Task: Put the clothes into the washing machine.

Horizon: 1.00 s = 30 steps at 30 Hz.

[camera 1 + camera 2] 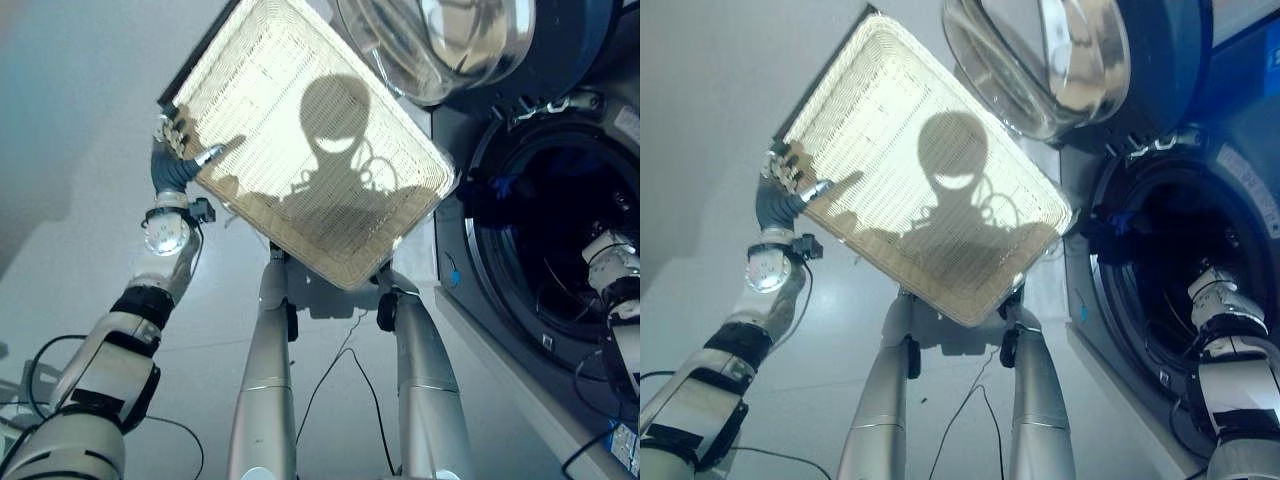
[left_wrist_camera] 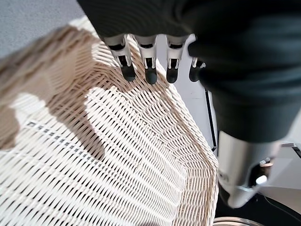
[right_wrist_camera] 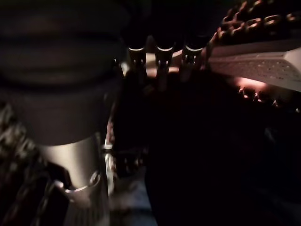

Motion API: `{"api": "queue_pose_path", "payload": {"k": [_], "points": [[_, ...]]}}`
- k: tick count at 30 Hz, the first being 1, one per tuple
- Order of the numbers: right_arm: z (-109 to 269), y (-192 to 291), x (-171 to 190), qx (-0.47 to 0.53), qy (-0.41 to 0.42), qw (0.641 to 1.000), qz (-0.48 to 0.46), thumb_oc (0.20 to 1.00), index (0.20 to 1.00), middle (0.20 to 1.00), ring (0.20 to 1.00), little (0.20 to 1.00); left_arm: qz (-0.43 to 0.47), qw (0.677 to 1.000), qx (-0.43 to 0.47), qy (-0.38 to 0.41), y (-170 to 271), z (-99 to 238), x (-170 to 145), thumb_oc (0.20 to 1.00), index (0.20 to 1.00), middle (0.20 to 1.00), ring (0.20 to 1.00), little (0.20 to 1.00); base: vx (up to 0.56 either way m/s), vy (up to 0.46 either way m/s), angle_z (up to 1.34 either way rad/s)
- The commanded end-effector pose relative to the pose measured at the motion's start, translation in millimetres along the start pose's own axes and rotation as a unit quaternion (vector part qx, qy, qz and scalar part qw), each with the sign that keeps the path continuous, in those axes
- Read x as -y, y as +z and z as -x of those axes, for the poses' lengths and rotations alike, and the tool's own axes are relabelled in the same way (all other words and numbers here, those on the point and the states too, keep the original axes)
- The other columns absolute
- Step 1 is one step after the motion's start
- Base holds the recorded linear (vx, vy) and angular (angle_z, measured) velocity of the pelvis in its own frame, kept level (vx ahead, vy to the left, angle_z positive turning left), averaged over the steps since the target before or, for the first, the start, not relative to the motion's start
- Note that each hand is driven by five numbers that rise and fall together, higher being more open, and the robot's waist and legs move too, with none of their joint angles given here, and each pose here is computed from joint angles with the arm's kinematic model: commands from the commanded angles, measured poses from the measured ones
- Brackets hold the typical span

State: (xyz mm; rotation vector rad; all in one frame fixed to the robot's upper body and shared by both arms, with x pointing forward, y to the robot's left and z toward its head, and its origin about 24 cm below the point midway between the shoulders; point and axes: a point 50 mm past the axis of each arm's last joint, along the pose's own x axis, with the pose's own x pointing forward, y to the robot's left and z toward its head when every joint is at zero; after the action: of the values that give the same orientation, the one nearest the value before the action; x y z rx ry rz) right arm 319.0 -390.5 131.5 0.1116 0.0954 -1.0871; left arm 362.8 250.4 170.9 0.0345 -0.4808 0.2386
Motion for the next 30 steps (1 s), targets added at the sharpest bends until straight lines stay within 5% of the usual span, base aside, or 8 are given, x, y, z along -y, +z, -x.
{"api": "queue_pose_path", "payload": {"k": [1,18,30], "points": [[-3.4,7.6,7.1,0.062,0.015,0.996,0.057,1.0,1.0,1.0,1.0,1.0,0.011,1.0,0.012,-0.011,2.9,-3.1,14.9,1.0,1.0,1.0,1.0,1.0,-0.03,0.069,0.03],[110.4,-96.6,-75.6,0.095,0.305,0.933,0.165,1.0,1.0,1.0,1.0,1.0,0.003,0.991,-0.129,-0.037,-69.6,66.1,35.0,1.0,1.0,1.0,1.0,1.0,-0.03,0.046,-0.01],[157.1,-144.7,-58.5,0.121,0.448,0.849,0.253,1.0,1.0,1.0,1.0,1.0,-0.068,0.974,-0.215,-0.029,-106.1,117.0,16.4,1.0,1.0,1.0,1.0,1.0,-0.01,0.019,-0.02]]}}
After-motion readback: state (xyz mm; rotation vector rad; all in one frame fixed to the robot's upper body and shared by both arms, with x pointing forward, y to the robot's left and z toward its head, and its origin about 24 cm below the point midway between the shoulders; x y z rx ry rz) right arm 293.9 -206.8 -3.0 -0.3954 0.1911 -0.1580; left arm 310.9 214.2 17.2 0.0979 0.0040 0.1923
